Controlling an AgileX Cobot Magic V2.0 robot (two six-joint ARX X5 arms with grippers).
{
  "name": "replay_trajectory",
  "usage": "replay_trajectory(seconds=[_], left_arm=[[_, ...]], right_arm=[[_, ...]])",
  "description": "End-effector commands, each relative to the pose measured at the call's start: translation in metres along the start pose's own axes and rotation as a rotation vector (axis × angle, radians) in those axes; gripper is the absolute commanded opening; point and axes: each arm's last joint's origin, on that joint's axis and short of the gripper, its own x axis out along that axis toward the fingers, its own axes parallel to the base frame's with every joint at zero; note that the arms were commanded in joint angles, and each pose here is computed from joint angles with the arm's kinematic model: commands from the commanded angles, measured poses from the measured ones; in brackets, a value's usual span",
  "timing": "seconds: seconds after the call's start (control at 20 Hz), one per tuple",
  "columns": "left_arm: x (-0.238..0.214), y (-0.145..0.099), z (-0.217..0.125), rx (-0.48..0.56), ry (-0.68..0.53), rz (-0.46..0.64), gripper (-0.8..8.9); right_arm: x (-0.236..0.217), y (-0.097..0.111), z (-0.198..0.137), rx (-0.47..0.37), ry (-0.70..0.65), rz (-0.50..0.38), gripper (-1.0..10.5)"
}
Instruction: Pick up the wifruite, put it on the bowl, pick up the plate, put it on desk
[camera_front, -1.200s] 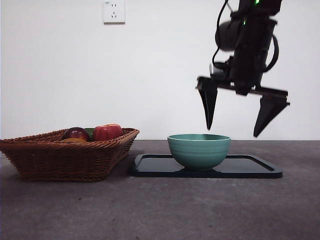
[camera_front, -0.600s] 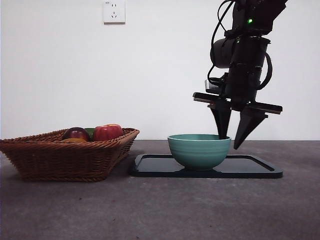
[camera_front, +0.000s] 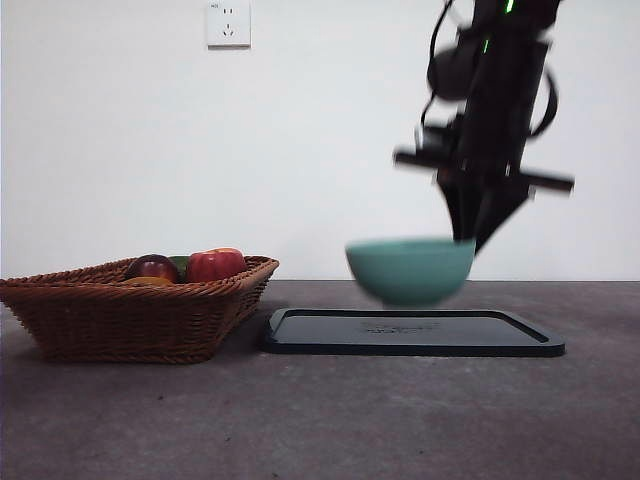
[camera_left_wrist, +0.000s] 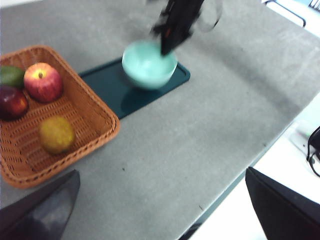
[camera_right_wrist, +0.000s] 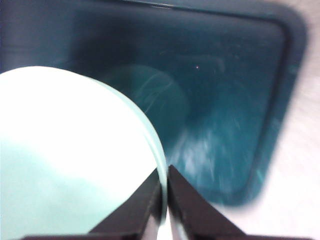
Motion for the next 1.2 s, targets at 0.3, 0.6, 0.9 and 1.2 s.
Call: replay_trajectory(seconds=[0.3, 0.6, 0.9, 1.2], left_arm=[[-0.001, -0.001, 0.001, 0.009, 0.0, -0.009, 5.3], [-0.001, -0.001, 0.002, 0.009, -0.001, -0.009, 5.3], [-0.001, -0.001, 0.002, 0.009, -0.001, -0.009, 5.3], [-0.001, -0.001, 0.002, 0.009, -0.002, -0.009, 5.3]], right_arm=[[-0.088, 0.027, -0.056, -0.163, -0.045, 0.037, 0.1], [-0.065, 0.039, -0.114, -0.226, 0.0, 0.067, 0.1], [-0.008, 0.048, -0.147, -0.204, 0.06, 0.1, 0.1], [0.012, 0.041, -0.158, -0.156, 0.075, 0.084, 0.1]])
